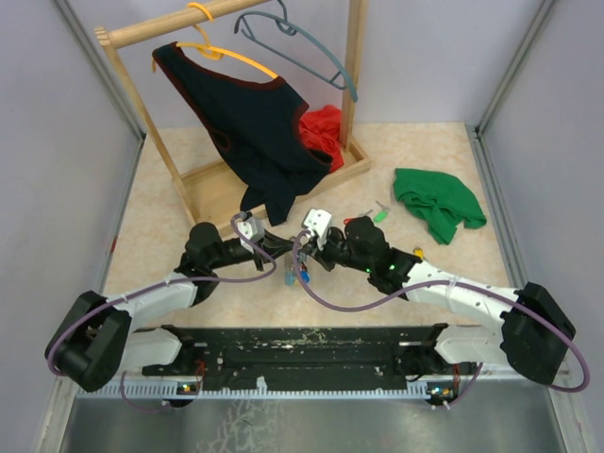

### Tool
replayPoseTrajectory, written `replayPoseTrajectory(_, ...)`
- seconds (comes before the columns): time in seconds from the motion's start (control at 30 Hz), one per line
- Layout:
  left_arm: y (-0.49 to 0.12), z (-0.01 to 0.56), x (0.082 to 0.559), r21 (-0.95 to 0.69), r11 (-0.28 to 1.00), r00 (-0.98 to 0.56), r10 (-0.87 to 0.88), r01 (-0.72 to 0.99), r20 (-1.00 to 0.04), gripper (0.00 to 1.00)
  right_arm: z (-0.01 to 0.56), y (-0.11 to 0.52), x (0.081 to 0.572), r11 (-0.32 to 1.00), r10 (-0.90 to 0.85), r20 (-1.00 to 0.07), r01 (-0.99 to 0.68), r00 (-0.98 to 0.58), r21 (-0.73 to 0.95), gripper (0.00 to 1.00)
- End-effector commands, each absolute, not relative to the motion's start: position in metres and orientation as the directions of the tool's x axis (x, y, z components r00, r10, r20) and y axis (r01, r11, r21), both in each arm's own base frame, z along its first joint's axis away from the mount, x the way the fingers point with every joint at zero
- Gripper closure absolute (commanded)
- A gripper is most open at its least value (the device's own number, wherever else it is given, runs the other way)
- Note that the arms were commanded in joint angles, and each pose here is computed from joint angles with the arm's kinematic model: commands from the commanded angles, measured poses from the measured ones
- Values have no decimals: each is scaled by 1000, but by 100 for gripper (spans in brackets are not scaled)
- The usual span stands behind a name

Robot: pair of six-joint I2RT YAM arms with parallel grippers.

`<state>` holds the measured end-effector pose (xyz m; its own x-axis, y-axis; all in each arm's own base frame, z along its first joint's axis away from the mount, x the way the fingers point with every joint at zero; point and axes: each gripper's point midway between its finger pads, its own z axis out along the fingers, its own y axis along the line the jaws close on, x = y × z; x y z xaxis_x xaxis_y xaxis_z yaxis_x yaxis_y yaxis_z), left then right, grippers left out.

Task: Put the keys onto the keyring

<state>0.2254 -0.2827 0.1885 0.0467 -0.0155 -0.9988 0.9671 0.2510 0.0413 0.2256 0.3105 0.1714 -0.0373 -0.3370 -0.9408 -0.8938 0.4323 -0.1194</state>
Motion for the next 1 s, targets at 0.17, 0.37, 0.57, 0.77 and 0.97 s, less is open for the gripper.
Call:
replayPoseTrajectory(0.17, -279, 209, 230, 88, 286, 113, -70, 954, -991, 88, 188, 308, 232, 397, -379, -923, -888, 70, -231, 100)
replayPoseTrajectory(0.37, -276, 206, 231, 96, 286, 116, -53, 953, -992, 71, 202, 302, 235, 352, -450, -881, -879, 144, -323, 100)
replayPoseTrajectory(0.57, -280, 199, 230, 86, 243, 95, -25, 966, -995, 66, 211, 302, 234, 302, -485, -855, -882, 185, -362, 100)
replayPoseTrajectory(0.77, -287, 187, 223, 61, 150, 63, -6, 987, -998, 61, 210, 301, 233, 265, -510, -833, -882, 214, -389, 100)
replayPoseTrajectory(0.97, -290, 177, 220, 63, 64, 63, 13, 996, -998, 60, 210, 304, 228, 221, -511, -827, -893, 235, -391, 100)
